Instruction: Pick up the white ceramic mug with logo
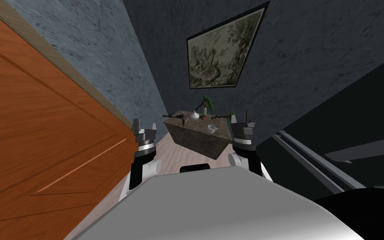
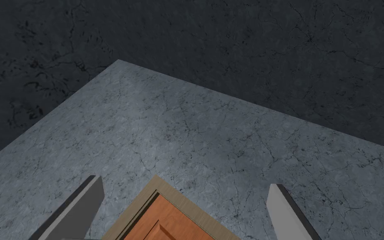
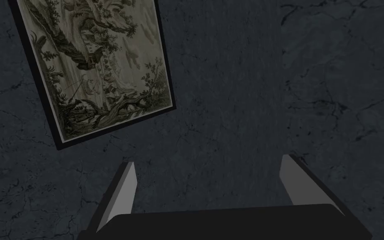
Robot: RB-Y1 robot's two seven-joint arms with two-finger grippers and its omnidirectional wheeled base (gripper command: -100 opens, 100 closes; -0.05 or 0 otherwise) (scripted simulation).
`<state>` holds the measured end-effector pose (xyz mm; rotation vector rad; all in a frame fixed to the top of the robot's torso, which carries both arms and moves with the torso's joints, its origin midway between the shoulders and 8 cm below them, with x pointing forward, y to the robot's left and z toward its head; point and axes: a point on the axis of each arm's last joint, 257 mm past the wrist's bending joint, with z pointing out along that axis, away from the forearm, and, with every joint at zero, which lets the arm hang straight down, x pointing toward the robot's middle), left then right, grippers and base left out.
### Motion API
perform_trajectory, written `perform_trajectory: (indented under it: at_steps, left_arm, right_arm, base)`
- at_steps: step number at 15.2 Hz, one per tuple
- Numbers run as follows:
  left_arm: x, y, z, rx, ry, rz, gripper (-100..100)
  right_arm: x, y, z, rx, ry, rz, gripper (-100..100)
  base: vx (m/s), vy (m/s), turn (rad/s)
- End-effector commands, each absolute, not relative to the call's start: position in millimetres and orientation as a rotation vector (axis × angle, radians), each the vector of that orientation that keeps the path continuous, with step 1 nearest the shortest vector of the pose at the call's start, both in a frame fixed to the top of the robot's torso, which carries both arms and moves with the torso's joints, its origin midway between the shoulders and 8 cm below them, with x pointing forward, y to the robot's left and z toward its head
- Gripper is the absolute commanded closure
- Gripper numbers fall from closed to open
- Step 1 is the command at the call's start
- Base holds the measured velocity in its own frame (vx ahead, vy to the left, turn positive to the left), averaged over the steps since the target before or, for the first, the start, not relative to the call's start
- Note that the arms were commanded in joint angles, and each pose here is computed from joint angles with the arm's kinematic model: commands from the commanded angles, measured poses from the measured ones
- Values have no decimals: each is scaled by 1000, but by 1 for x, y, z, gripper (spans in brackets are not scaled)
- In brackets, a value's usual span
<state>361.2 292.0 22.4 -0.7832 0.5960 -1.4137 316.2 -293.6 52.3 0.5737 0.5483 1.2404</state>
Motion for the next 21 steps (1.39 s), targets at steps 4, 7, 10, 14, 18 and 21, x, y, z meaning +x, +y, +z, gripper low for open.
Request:
perform_trajectory:
  at_steps: [4, 7, 10, 14, 18, 21]
  left_arm:
    - [361, 292, 22, -783, 596, -1414, 0]
    - [361, 292, 22, -783, 596, -1414, 0]
    - [361, 292, 22, -783, 596, -1414, 0]
    - [361, 292, 22, -783, 596, -1414, 0]
    - [361, 292, 22, -783, 596, -1414, 0]
    - [361, 292, 22, -783, 596, -1414, 0]
  right_arm:
    - [333, -292, 41, 576, 650, 1265, -100]
    - [347, -297, 30, 610, 714, 1281, -100]
    - [357, -302, 21, 646, 751, 1285, -100]
    - [374, -314, 6, 718, 807, 1297, -100]
    - [386, -324, -6, 780, 842, 1293, -100]
    - [395, -334, -16, 835, 866, 1294, -100]
  base:
    - [17, 21, -2]
    - [37, 41, -3]
    - [38, 49, -3]
    - [36, 43, -3]
    - [35, 38, -3]
    - [41, 43, -2]
